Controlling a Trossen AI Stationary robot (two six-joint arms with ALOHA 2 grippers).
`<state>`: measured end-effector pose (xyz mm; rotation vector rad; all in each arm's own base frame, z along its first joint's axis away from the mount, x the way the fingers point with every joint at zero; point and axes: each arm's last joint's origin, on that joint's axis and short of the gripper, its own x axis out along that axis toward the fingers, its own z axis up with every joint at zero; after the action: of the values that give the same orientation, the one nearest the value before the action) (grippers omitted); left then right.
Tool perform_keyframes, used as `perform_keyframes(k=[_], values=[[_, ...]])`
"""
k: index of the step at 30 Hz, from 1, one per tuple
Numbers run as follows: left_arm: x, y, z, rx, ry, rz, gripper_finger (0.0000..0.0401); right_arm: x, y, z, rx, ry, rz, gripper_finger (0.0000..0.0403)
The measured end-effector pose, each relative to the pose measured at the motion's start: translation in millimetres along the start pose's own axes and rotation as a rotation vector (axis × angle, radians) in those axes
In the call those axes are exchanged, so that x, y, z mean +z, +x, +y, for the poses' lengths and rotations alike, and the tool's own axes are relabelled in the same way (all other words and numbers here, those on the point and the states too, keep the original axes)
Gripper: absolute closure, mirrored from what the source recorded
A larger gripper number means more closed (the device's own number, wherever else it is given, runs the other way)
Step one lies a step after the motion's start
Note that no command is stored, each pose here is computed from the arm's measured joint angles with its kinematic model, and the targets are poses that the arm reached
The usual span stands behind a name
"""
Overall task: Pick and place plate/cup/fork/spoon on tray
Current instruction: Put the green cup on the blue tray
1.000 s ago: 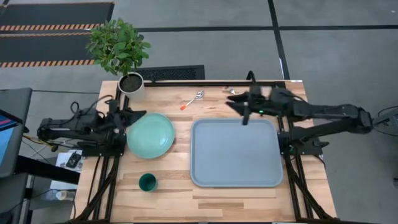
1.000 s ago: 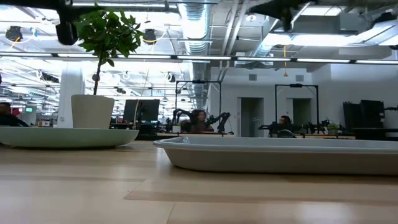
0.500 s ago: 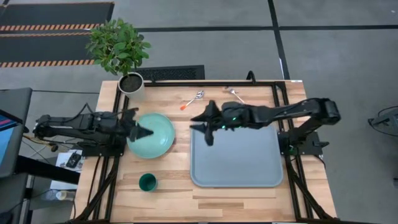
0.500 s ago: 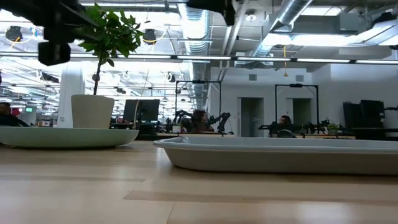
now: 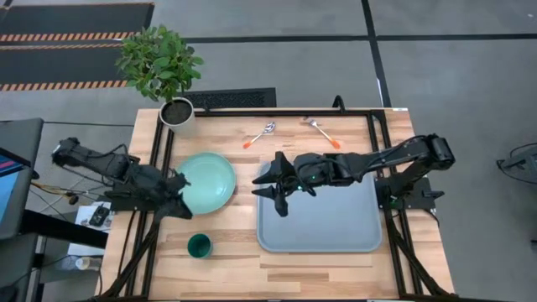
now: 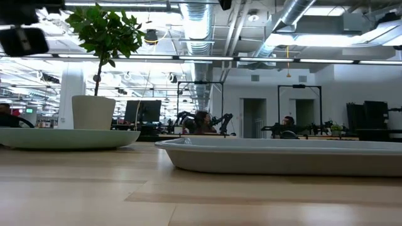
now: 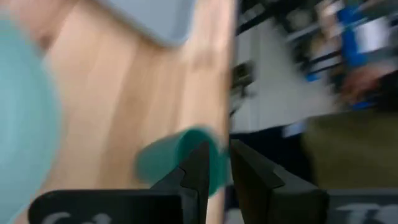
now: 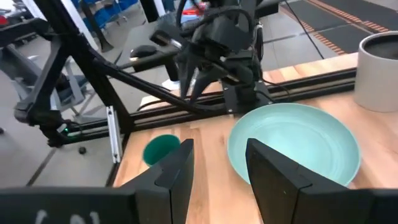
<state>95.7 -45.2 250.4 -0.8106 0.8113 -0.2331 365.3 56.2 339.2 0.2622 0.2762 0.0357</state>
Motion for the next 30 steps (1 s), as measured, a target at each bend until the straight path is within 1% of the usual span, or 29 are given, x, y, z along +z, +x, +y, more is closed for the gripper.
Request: perform_keyframes(k=[2, 5, 7, 10, 16, 20, 22, 25, 28, 30], values=[[-5.3, 3.0, 0.5, 0.053, 0.012, 0.034, 0.0356, -0.4, -0.1, 1.3, 0.002, 0.031, 0.000, 0.0232], [-10.2, 10.6, 0.9, 0.117, -0.002, 0.035, 0.0355, -2.1, 2.1, 1.0, -0.001, 0.069, 0.004, 0.0232], [-11.8, 17.3, 0.3, 0.170, -0.030, 0.025, 0.0350, -5.8, 5.7, 0.0, -0.007, 0.075, 0.021, 0.0232], [-15.3, 30.0, -2.2, 0.215, -0.015, 0.069, 0.0335, -11.0, 11.6, -1.2, -0.013, 0.076, 0.038, 0.0232], [-23.3, 55.7, -9.0, 0.217, 0.041, 0.218, 0.0282, -19.3, 18.9, -2.9, -0.021, 0.092, 0.074, 0.0232], [-23.9, 64.8, -13.3, 0.199, 0.035, 0.281, 0.0242, -24.9, 21.7, -4.6, -0.033, 0.089, 0.107, 0.0232], [-22.8, 65.4, -15.3, 0.206, 0.008, 0.280, 0.0225, -22.7, 21.5, -5.4, -0.032, 0.090, 0.094, 0.0232], [-19.4, 65.1, -18.5, 0.229, -0.042, 0.228, 0.0205, -22.3, 21.5, -7.2, -0.038, 0.091, 0.098, 0.0232], [-16.6, 64.1, -20.1, 0.251, -0.098, 0.166, 0.0190, -21.7, 21.9, -9.2, -0.042, 0.090, 0.095, 0.0232], [-17.1, 64.5, -18.8, 0.270, -0.124, 0.164, 0.0186, -21.0, 22.0, -11.4, -0.047, 0.093, 0.093, 0.0232]])
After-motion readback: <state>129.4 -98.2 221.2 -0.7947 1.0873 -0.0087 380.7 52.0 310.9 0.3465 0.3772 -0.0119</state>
